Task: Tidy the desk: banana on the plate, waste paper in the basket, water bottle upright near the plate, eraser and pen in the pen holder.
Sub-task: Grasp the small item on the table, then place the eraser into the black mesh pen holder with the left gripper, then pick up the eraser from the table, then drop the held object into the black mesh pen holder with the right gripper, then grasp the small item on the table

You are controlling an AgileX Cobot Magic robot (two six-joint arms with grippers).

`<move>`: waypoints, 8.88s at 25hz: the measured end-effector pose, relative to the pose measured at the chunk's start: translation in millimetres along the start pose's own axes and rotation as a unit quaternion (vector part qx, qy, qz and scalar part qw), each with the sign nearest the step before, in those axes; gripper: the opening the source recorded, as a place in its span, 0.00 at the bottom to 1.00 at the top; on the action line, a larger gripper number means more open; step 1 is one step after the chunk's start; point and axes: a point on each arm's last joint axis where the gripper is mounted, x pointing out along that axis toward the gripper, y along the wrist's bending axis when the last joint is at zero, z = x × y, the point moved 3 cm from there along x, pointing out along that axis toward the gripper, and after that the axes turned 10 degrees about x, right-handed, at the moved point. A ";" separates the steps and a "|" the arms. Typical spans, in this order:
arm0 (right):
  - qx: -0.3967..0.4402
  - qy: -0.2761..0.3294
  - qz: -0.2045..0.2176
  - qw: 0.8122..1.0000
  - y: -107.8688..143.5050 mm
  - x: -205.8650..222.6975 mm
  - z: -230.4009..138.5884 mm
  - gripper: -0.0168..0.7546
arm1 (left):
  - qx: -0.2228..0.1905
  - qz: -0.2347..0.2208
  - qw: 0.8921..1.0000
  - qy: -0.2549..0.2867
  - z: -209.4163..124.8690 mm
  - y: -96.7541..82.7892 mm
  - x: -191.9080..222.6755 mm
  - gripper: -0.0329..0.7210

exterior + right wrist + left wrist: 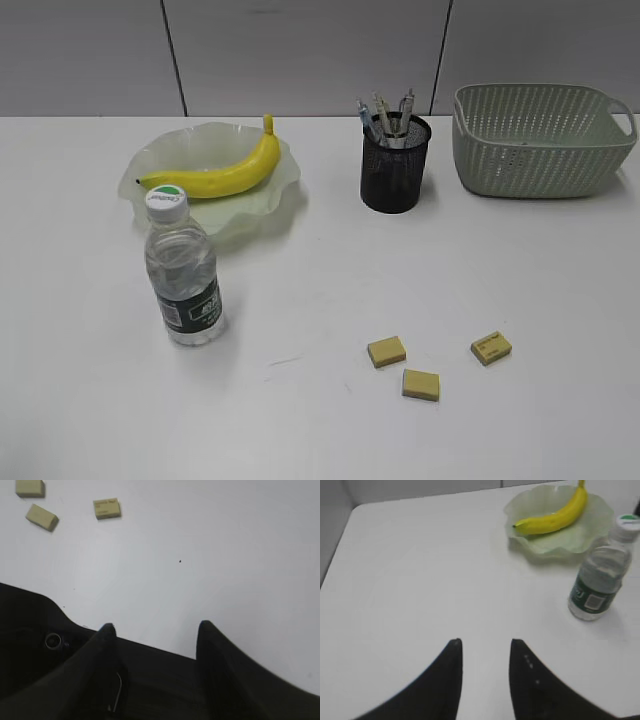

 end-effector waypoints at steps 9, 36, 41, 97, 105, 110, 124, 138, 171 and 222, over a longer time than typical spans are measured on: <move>0.013 -0.213 0.047 0.976 -9.6 -40.4 -52.0 0.56 | 0.104 -0.165 0.981 0.001 90.8 -31.3 95.5 0.41; 0.018 -0.223 0.048 0.974 -10.5 -41.5 -54.1 0.45 | 0.452 -0.391 0.778 0.193 27.3 -323.3 303.7 0.62; 0.018 -0.223 0.048 0.974 -10.5 -41.5 -54.1 0.45 | 0.445 -0.392 0.780 0.200 13.7 -328.9 313.4 0.61; 0.018 -0.224 0.047 0.973 -10.9 -41.5 -53.9 0.45 | 0.169 -0.320 0.931 0.041 154.7 -139.1 139.6 0.30; 0.018 -0.224 0.046 0.973 -11.0 -41.5 -53.8 0.45 | 0.103 -0.231 0.964 0.077 40.2 -52.5 33.5 0.30; 0.018 -0.224 0.046 0.973 -11.0 -41.5 -53.8 0.45 | 0.064 -0.195 0.978 0.032 4.6 -23.8 1.2 0.30; 0.019 -0.166 0.047 0.985 5.1 -6.4 9.2 0.45 | 0.032 -0.189 0.980 -0.057 -21.3 -9.2 -19.8 0.31; 0.030 0.209 0.003 0.977 46.6 227.3 65.2 0.75 | -0.061 -0.002 0.997 -0.045 -26.0 1.8 -25.2 0.31; -0.055 -0.062 0.028 0.996 101.1 310.9 273.2 0.42 | -0.076 0.021 0.996 -0.041 -26.5 2.1 -25.8 0.31; 0.013 -0.223 0.093 0.970 -5.3 -43.2 -55.6 0.50 | 0.487 -0.405 0.772 0.040 96.8 -260.2 203.6 0.38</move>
